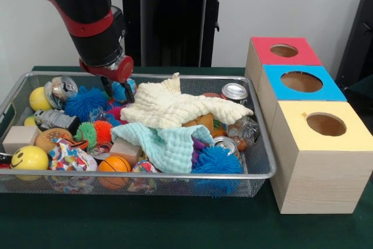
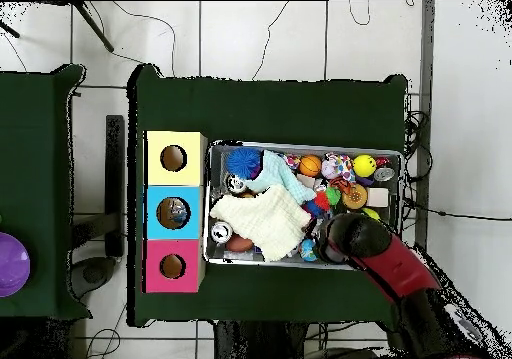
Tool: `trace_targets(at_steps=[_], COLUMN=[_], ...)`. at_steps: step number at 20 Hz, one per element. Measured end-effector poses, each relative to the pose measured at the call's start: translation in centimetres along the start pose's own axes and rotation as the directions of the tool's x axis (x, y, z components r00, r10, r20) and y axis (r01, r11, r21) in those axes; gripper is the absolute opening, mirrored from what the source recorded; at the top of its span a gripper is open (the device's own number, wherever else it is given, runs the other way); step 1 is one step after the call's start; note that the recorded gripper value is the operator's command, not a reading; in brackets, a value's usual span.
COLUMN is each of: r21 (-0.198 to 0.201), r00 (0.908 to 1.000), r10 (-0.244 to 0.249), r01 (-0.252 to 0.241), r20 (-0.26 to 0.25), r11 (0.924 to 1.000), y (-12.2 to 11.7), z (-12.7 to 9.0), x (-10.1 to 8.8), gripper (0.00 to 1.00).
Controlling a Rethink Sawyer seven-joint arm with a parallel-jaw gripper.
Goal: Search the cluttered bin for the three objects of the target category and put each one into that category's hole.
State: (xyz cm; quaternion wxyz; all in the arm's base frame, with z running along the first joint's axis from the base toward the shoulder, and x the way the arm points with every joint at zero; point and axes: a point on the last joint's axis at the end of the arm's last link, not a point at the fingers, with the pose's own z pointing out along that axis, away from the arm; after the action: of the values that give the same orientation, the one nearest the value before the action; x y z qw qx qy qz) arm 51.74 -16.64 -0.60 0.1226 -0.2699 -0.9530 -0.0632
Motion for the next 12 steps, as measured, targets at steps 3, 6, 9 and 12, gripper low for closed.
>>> trace_targets(at_steps=[3, 6, 9, 12], r21=[0.009, 0.009, 0.008, 0.021], r00=[0.9994, 0.9971, 0.9963, 0.9968], r10=[-0.013, -0.024, -0.030, -0.039], r01=[0.013, 0.025, 0.030, 0.041], r20=[-0.033, -0.072, -0.081, -0.069], r11=[0.9999, 0.9997, 0.9995, 0.9989], y=[0.3, 0.6, 0.6, 0.1], z=[0.3, 1.0, 1.9, 3.0], x=[-1.0, -2.8, -4.5, -6.3], gripper=[1.00, 1.00, 1.00, 1.00])
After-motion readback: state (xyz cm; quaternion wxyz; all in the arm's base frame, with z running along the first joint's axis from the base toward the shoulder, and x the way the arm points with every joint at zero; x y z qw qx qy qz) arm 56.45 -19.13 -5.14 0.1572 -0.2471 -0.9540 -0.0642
